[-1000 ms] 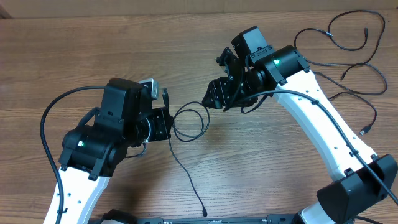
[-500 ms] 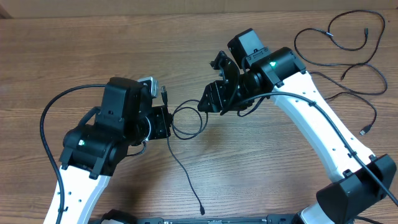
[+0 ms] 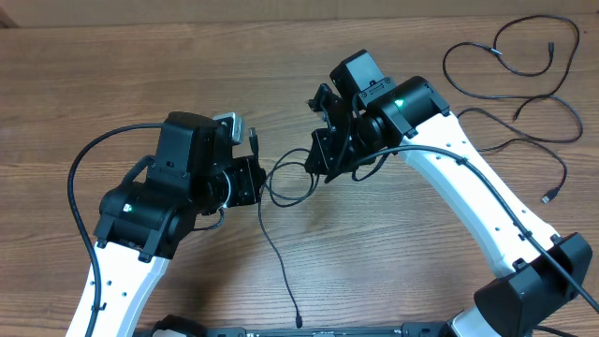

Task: Untangle cables

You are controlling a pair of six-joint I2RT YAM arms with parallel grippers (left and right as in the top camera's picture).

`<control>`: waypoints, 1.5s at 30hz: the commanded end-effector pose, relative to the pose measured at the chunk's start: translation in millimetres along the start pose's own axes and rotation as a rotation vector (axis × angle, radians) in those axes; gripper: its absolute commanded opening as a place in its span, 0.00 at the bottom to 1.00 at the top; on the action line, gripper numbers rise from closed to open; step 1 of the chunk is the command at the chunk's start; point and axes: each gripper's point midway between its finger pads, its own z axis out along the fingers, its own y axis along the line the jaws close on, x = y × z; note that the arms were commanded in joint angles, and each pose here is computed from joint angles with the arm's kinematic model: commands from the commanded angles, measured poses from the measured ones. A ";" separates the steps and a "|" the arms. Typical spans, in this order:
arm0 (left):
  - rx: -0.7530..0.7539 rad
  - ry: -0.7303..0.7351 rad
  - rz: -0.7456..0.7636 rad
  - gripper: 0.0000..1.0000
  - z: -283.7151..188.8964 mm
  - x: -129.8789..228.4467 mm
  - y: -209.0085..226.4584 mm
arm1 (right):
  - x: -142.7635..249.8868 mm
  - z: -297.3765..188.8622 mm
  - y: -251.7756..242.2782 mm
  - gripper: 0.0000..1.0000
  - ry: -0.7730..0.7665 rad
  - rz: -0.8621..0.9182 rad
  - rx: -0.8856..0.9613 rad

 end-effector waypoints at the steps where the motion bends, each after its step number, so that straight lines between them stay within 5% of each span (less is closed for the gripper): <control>1: 0.047 0.005 0.060 0.04 -4.9 -0.5 -11.2 | -9.4 3.9 -23.7 0.07 -0.037 0.077 0.136; 8: -0.006 0.023 0.058 0.04 -4.7 5.1 -0.5 | -23.1 -9.4 -70.1 0.05 -0.161 0.232 0.401; 16: -0.297 -0.020 -0.086 0.04 -12.9 7.4 52.7 | -29.1 -35.8 -111.1 0.10 -0.311 0.402 0.648; 34: -0.654 -0.182 -0.310 0.04 -46.3 1.9 117.0 | -29.8 -62.1 -153.7 0.16 -0.357 0.540 0.724; 40: -0.655 -0.190 -0.413 0.04 -53.3 -1.0 133.4 | -29.9 -69.8 -169.1 0.18 -0.363 0.585 0.734; 45: -0.495 -0.110 -0.399 0.04 -38.9 0.7 113.7 | -31.1 -55.6 -159.0 0.25 -0.311 0.587 0.627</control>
